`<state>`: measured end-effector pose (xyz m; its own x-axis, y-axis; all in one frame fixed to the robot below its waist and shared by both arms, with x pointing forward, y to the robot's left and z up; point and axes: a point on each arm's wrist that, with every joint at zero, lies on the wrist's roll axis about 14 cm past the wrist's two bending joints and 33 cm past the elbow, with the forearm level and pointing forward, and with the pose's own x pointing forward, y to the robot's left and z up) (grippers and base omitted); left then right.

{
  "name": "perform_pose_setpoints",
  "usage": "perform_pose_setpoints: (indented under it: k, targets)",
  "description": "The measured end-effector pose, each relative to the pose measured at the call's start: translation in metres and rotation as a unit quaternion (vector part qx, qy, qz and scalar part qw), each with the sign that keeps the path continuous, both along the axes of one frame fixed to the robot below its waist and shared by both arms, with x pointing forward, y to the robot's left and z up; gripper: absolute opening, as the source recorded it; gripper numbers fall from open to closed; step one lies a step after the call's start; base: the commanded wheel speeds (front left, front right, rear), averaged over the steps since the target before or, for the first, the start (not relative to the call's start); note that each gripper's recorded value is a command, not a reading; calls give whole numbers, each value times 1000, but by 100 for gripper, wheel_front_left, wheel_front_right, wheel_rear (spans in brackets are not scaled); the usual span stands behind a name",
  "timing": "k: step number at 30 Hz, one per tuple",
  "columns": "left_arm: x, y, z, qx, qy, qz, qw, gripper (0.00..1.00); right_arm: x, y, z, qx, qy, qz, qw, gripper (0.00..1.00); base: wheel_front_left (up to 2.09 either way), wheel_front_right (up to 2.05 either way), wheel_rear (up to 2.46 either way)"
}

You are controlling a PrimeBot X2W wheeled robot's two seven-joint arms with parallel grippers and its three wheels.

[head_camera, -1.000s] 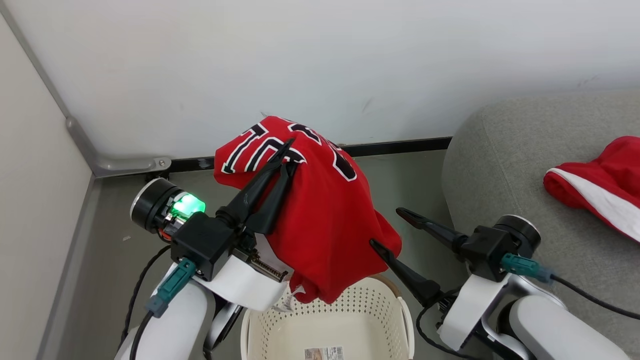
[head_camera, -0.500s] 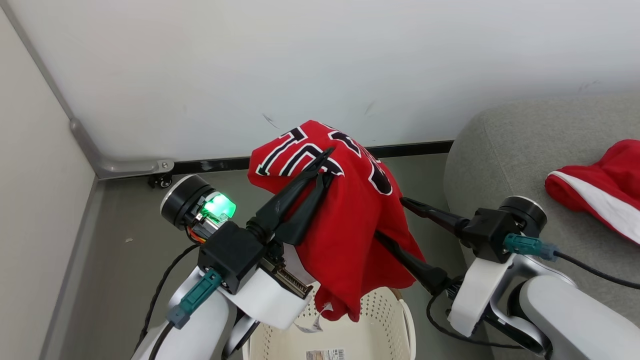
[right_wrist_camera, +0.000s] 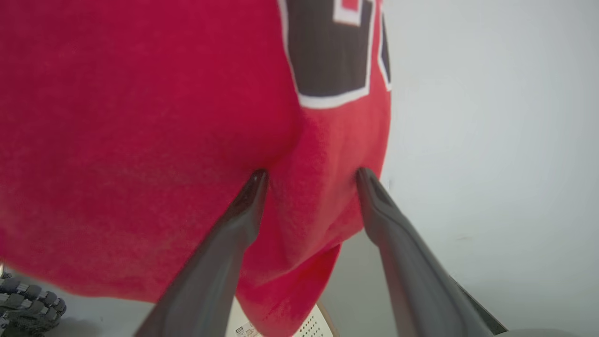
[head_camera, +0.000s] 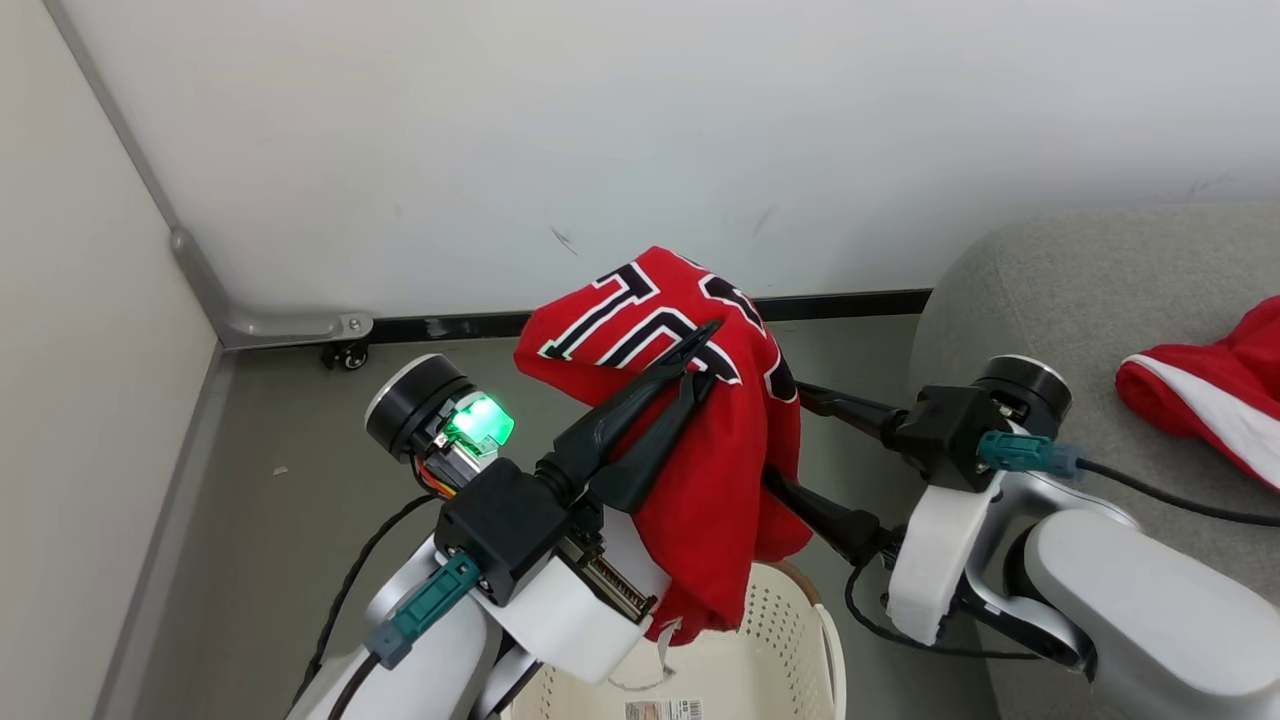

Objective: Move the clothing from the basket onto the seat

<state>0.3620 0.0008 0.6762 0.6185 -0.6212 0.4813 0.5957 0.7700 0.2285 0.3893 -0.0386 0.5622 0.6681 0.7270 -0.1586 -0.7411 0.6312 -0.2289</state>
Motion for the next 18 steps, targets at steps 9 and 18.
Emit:
perform_pose_setpoints:
  k: [9,18]
  targets:
    - [1,1,-3,-4,9,-4,1000,0,3,14,3,-16,-14,29,999,0,0,0,0]
    - [23,22,-22,-9,50,28,998,0,3,10,-1,-2,-6,30,1000,0,0,0,0]
